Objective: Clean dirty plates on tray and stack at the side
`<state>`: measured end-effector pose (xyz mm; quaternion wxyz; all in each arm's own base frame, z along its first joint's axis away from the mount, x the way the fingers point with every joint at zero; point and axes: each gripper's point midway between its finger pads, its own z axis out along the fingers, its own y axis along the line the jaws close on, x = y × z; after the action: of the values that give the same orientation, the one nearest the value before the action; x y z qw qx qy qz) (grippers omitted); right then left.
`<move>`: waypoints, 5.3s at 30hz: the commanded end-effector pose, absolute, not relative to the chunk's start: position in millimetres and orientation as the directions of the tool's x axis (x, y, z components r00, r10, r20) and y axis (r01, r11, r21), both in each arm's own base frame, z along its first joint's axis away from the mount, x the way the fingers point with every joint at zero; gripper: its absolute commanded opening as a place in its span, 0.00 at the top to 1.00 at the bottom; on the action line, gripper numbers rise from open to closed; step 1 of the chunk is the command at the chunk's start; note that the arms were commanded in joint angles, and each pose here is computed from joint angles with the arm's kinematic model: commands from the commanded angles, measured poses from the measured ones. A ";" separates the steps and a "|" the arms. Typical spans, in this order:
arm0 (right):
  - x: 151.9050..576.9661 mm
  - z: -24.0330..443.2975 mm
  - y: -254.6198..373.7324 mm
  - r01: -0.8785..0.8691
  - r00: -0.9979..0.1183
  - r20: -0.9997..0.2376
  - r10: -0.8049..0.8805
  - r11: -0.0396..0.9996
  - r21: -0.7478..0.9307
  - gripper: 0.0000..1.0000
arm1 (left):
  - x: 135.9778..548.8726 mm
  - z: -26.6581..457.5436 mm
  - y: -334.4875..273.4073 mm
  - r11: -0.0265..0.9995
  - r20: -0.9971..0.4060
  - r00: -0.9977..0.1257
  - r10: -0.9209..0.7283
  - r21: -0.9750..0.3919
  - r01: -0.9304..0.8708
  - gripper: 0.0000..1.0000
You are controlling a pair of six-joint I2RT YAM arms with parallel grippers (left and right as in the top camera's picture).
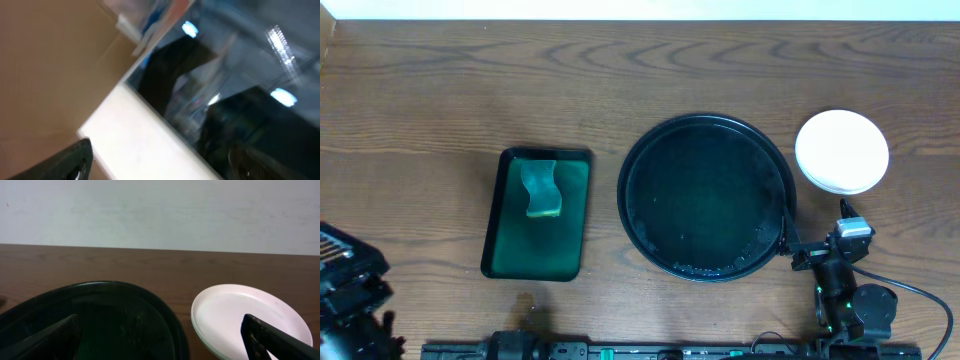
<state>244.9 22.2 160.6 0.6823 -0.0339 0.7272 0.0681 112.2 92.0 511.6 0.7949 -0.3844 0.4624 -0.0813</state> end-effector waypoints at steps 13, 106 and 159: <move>244.7 160.2 21.7 -0.137 -0.067 -0.997 0.046 0.989 0.055 0.01 | 136.5 400.2 88.6 0.552 -0.448 0.609 -0.655 -0.833 -0.019 0.13; 244.8 160.0 21.7 -0.137 -0.068 -0.997 0.046 0.989 0.055 0.01 | 240.7 135.8 1.0 0.998 -0.981 -0.185 0.059 0.064 -0.023 0.12; 244.8 160.0 21.7 -0.137 -0.068 -0.997 0.046 0.989 0.055 0.01 | 240.8 136.2 4.0 0.999 -0.983 -0.182 0.011 0.020 -0.049 0.12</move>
<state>244.9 22.1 160.5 0.6821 -0.0338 0.7273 0.0679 240.6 2.1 152.1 0.6525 -0.0054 0.7574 0.0218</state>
